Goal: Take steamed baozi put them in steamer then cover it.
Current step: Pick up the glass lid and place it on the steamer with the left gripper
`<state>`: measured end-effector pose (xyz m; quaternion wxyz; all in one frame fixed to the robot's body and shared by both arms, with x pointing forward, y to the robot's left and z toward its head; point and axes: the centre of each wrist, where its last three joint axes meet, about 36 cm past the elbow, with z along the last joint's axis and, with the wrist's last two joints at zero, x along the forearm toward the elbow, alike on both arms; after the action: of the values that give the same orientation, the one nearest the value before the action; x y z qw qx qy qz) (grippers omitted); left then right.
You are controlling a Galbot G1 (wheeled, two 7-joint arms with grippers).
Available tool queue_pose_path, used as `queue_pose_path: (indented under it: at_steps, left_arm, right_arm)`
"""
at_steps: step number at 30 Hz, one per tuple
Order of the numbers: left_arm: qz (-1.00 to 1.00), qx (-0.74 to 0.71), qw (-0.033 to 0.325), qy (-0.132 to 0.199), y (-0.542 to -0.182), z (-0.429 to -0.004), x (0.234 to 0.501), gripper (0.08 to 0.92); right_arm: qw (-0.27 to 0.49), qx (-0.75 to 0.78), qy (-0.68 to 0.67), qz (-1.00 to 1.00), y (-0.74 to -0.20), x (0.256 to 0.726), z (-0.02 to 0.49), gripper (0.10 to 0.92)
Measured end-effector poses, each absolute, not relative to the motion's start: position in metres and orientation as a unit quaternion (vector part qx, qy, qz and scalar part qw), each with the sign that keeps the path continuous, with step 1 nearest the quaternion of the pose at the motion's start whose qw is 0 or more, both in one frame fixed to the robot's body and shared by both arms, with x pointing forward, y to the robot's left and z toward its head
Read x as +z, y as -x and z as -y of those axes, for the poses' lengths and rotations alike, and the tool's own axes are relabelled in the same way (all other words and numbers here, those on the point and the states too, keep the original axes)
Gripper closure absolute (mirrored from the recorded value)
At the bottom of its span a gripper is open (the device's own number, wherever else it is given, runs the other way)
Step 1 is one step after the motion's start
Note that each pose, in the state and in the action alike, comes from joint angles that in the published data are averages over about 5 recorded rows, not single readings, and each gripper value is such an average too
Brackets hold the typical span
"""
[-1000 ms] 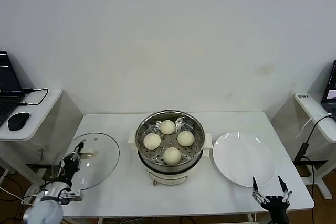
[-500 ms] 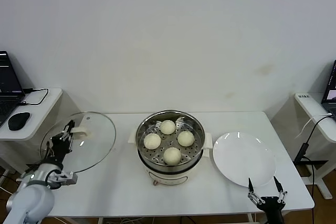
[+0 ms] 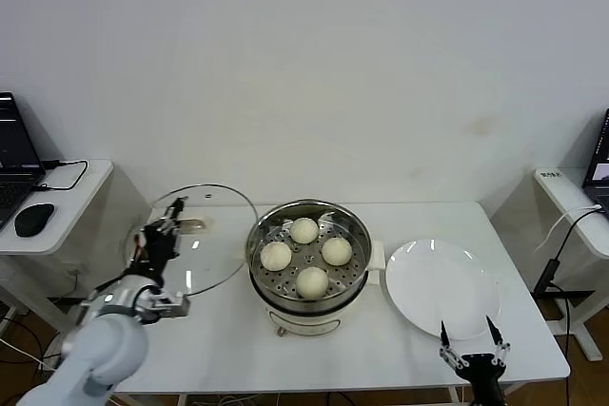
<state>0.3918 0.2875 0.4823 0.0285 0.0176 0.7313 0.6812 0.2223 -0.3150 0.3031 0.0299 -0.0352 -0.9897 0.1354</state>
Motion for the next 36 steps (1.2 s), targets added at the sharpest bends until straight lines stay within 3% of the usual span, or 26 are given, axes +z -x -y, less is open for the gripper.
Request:
queue_pose_path:
  at_steps: [22, 36]
  left_arm:
    - [-0.734, 0.678, 0.021, -0.050, -0.419, -0.143, 0.470, 0.846]
    - [-0.735, 0.676, 0.014, -0.060, -0.424, -0.085, 0.459, 0.846]
  right_arm:
    - [0.042, 0.185, 0.043, 0.981, -0.230, 0.283, 0.303, 0.200]
    - [0.050, 0.199, 0.037, 0.978, -0.225, 0.277, 0.302, 0.200]
